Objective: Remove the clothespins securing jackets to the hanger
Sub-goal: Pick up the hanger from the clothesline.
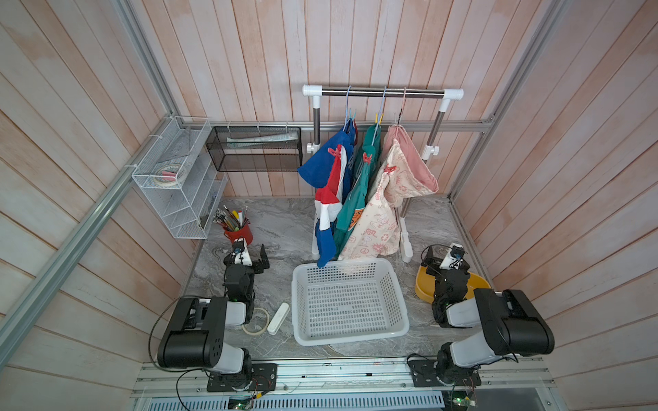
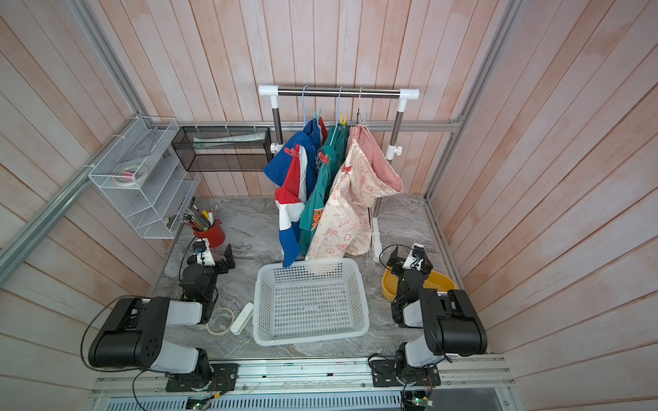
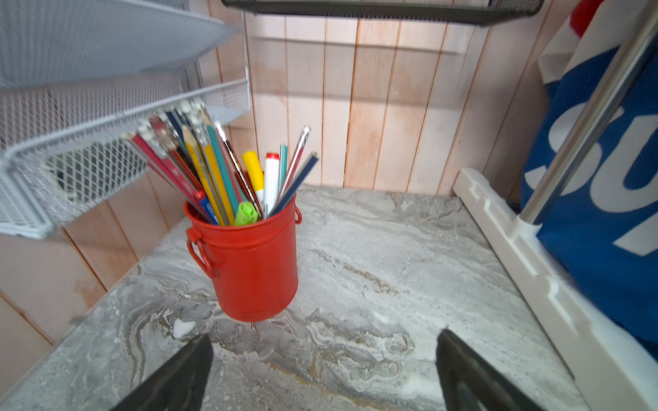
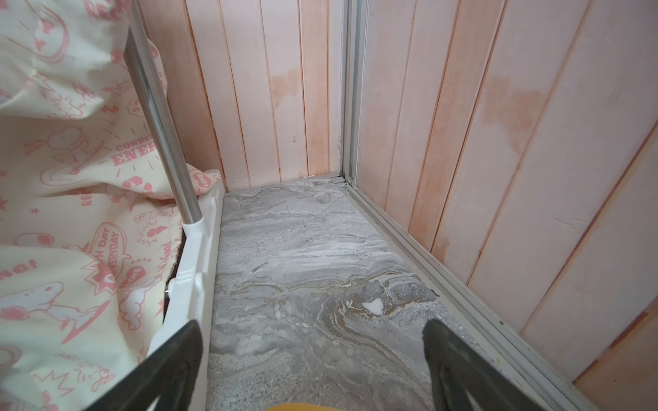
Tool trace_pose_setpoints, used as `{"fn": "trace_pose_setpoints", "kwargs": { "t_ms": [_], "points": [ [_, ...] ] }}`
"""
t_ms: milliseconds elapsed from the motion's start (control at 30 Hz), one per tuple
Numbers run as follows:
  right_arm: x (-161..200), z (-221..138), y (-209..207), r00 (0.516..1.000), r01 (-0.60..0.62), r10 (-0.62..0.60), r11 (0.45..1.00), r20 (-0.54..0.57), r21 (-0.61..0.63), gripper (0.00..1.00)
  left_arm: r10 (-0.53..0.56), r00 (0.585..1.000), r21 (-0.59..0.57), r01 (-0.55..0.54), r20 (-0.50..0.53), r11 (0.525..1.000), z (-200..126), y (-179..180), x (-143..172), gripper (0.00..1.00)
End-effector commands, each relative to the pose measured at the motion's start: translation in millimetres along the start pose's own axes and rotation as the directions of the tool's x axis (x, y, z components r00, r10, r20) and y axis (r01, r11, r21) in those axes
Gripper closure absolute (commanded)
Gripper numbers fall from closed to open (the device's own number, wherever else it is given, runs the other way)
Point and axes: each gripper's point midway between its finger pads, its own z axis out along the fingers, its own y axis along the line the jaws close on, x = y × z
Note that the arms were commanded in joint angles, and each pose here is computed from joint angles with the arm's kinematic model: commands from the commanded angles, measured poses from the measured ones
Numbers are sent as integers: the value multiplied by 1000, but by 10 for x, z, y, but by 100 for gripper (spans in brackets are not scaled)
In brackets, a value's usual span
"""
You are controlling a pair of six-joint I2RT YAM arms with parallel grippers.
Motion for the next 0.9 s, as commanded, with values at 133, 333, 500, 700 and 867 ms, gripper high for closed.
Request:
{"fn": "trace_pose_setpoints", "kwargs": {
  "t_ms": [133, 333, 500, 700, 867],
  "points": [
    [-532, 45, -104, 994, -109, 108, 987, 17, 115, 2, -111, 993, -93, 108, -31, 990, -184, 137, -571, 0],
    [-948, -76, -350, 912, -408, 408, 898, 37, 162, 2, -212, 970, 36, 217, -117, 975, -397, -160, -1287, 0],
    [-1326, -106, -198, 874, -486, 486, 874, -23, 15, 2, -145, 958, 210, 199, -248, 957, -476, -769, -1734, 0],
    [-1321, -63, -284, 824, -538, 557, 827, -104, 163, 2, 50, 947, 435, 99, -317, 895, -610, -1748, -2010, 0],
    [-1400, -94, -17, 811, -567, 562, 824, -165, 18, 2, 114, 954, 527, 51, -276, 848, -665, -2312, -2310, 0]
  ]
}}
